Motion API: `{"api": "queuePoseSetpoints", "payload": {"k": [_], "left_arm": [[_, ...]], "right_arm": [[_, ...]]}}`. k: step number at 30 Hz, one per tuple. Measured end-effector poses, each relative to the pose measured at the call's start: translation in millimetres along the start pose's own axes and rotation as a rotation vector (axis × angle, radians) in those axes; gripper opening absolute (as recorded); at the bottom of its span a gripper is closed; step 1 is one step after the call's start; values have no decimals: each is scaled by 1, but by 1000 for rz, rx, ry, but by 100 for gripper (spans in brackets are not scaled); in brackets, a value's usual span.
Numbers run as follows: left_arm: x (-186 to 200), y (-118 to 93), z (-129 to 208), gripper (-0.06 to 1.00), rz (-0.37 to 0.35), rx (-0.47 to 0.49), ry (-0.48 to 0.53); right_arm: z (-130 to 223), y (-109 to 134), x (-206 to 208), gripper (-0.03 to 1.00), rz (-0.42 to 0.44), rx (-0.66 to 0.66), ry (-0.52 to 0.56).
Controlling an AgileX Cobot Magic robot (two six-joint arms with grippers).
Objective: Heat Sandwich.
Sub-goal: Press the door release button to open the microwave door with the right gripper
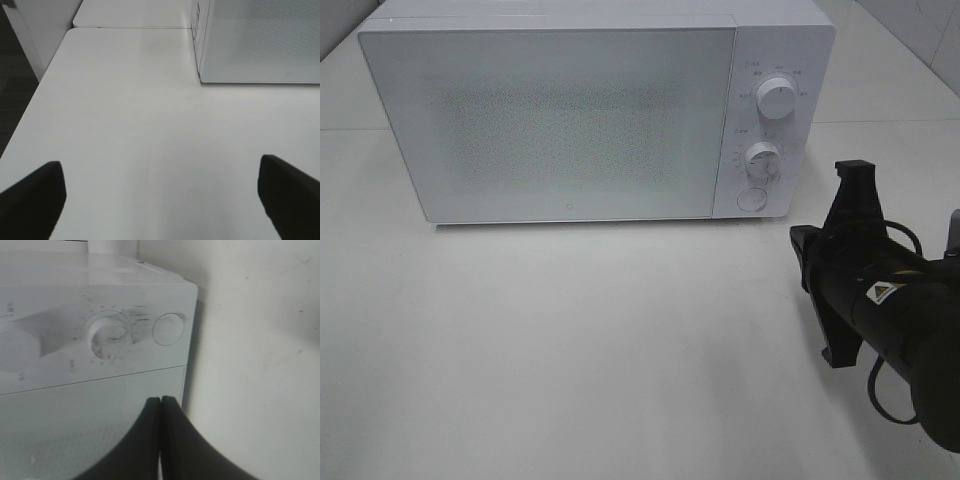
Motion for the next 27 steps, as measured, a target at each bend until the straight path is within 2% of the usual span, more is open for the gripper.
{"api": "queuePoseSetpoints", "payload": {"k": [9,27], "left_arm": [[0,0,0,97,0,0,0],[0,0,0,97,0,0,0]], "right_arm": [[9,-6,-24,2,42,-13,15],[9,4,-98,2,80,-27,36]]}}
Point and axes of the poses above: a point on each arm's last joint axis where the gripper is mounted, x pointing back along that axis away from the gripper, y along the wrist's bending axis when the last joint is at zero, z = x × y, the point moved 3 cm from there along -x, pointing out along that axis toward the gripper, and after that the axes turned 12 degrees about x, right-handed, at the moved point
